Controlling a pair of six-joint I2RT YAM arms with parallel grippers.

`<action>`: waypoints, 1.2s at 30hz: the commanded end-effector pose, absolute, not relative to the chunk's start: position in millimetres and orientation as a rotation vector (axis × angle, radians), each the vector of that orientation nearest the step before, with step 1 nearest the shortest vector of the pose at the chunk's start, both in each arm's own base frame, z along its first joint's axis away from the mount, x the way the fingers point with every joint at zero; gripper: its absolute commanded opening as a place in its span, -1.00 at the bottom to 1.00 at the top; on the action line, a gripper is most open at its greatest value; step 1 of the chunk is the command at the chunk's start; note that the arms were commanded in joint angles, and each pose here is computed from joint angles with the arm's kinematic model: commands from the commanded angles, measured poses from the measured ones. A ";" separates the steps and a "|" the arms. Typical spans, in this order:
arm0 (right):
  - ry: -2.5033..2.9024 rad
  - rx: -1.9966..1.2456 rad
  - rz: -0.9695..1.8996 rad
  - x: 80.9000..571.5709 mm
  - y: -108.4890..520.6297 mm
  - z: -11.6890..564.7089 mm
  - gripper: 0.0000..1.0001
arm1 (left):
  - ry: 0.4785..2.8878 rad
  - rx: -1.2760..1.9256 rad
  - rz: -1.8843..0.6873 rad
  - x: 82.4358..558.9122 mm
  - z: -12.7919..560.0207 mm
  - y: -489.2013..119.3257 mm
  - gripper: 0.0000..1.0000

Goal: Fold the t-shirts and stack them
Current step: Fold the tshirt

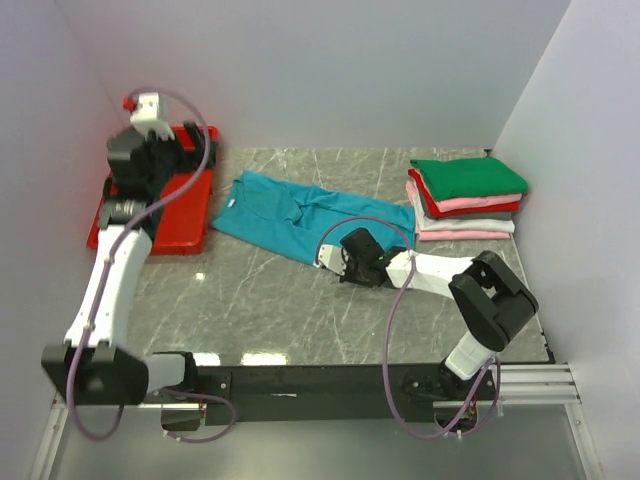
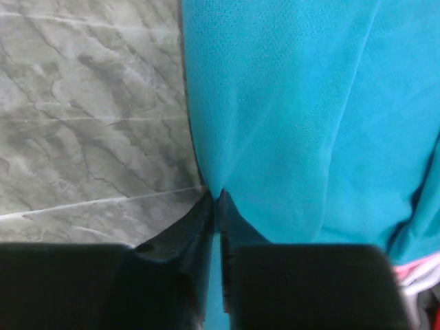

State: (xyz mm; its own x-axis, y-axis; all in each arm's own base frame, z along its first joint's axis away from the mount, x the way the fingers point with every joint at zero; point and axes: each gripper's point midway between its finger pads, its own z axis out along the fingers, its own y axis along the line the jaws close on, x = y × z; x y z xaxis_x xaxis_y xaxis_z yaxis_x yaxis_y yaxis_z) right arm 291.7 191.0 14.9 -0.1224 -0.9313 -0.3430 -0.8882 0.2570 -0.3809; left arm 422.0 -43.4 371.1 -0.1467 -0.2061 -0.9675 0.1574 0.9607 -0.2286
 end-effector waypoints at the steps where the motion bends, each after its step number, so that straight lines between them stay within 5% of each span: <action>1: 2.086 -1.710 -0.133 264.5 182.0 -4.0 -0.87 | 1.788 -0.035 -0.576 380.3 315.7 -78.9 0.99; 2: 2.095 -1.719 -0.092 255.3 187.1 -5.1 -0.99 | 1.793 -0.049 -0.592 370.7 311.5 -79.3 0.99; 12: 1.867 -2.213 0.318 95.1 297.8 -5.0 -1.00 | 1.872 -0.214 -0.571 289.4 265.5 -63.8 0.99; 16: 1.798 -2.243 0.439 83.5 332.6 30.2 0.07 | 1.901 -0.255 -0.557 274.1 255.2 -60.6 0.99; 20: 1.805 -2.010 0.559 132.6 343.5 92.7 0.36 | 1.894 -0.271 -0.512 264.0 253.4 -53.8 0.99; 27: 2.047 -1.280 0.697 307.4 316.2 136.9 0.73 | 1.919 -0.340 -0.622 261.0 238.1 -65.3 0.99; 29: 2.128 -1.016 0.816 356.8 312.9 160.2 0.74 | 1.937 -0.371 -0.647 262.2 232.1 -67.6 0.99; 36: 2.378 -0.348 0.909 474.4 311.7 109.2 0.74 | 1.971 -0.426 -0.707 259.0 210.6 -73.7 0.99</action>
State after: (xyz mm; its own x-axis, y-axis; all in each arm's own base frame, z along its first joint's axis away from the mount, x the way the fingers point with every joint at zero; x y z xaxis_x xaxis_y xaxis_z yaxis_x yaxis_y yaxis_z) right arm 456.8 298.4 113.5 -0.6836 -0.2439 -0.6879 -0.6232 0.6856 0.3763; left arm 260.0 -68.0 202.3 -0.4975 -0.5301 -0.6866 -0.0332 0.8026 -0.5956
